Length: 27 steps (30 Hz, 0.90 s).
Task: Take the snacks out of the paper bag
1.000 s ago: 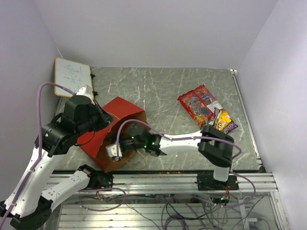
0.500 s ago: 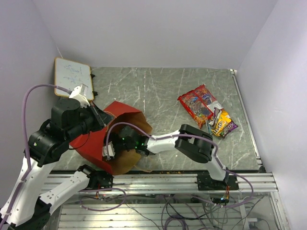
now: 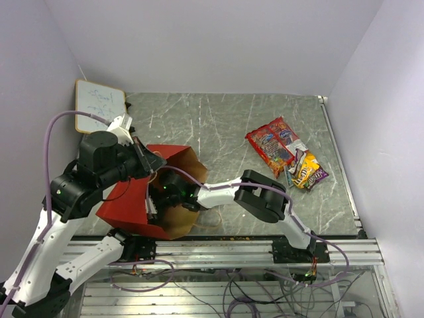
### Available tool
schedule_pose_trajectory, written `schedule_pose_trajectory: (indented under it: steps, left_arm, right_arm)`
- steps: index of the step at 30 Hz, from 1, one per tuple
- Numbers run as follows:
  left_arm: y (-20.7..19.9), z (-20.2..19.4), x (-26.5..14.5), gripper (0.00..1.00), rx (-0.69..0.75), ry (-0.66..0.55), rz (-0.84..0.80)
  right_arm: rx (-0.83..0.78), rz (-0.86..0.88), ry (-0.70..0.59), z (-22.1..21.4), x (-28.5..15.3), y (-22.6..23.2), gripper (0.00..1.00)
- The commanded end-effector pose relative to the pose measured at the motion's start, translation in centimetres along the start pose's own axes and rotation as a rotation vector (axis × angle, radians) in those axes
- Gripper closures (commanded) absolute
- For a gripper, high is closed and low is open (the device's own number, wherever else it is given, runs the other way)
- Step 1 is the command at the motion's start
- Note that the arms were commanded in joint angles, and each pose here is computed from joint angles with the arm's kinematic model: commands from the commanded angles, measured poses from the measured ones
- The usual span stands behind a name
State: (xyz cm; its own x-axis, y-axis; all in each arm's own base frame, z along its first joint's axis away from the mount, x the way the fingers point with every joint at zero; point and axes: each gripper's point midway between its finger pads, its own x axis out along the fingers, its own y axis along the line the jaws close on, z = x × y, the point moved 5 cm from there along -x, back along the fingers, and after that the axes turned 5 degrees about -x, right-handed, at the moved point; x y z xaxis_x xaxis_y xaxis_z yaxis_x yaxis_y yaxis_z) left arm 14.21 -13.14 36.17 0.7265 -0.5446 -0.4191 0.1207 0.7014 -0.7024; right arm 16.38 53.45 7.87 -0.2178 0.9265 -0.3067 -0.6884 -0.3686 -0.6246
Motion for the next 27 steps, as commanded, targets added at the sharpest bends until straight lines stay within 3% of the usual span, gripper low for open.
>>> schedule_pose_trajectory:
  steps: [1,4,12,15,20,27]
  left_arm:
    - [-1.3,1.0,0.6,0.93,0.005,-0.021,-0.035]
    - [-2.0,1.6,1.6,0.93,0.014,-0.014,-0.047]
    - [-2.2,1.7,1.9,0.93,0.011,-0.027,-0.062]
    - [-1.8,1.6,1.6,0.93,0.005,-0.03,-0.051]
    - [-1.4,1.3,1.3,0.93,-0.001,-0.028,-0.031]
    - [-1.1,1.1,2.5,0.93,-0.017,0.003,0.003]
  right_arm:
    - [0.077,0.103,-0.076,0.3,1.1,2.1,0.28]
    - [0.092,0.159,-0.101,0.2,1.3,3.3,0.3]
    - [0.186,0.217,0.006,-2.9,2.4,5.6,0.43]
    - [0.227,0.123,0.071,-4.1,2.7,4.7,0.51]
    - [0.248,-0.09,0.196,-5.7,1.0,2.2,0.75]
    - [0.29,-0.344,0.341,-7.6,-3.9,-1.6,0.93]
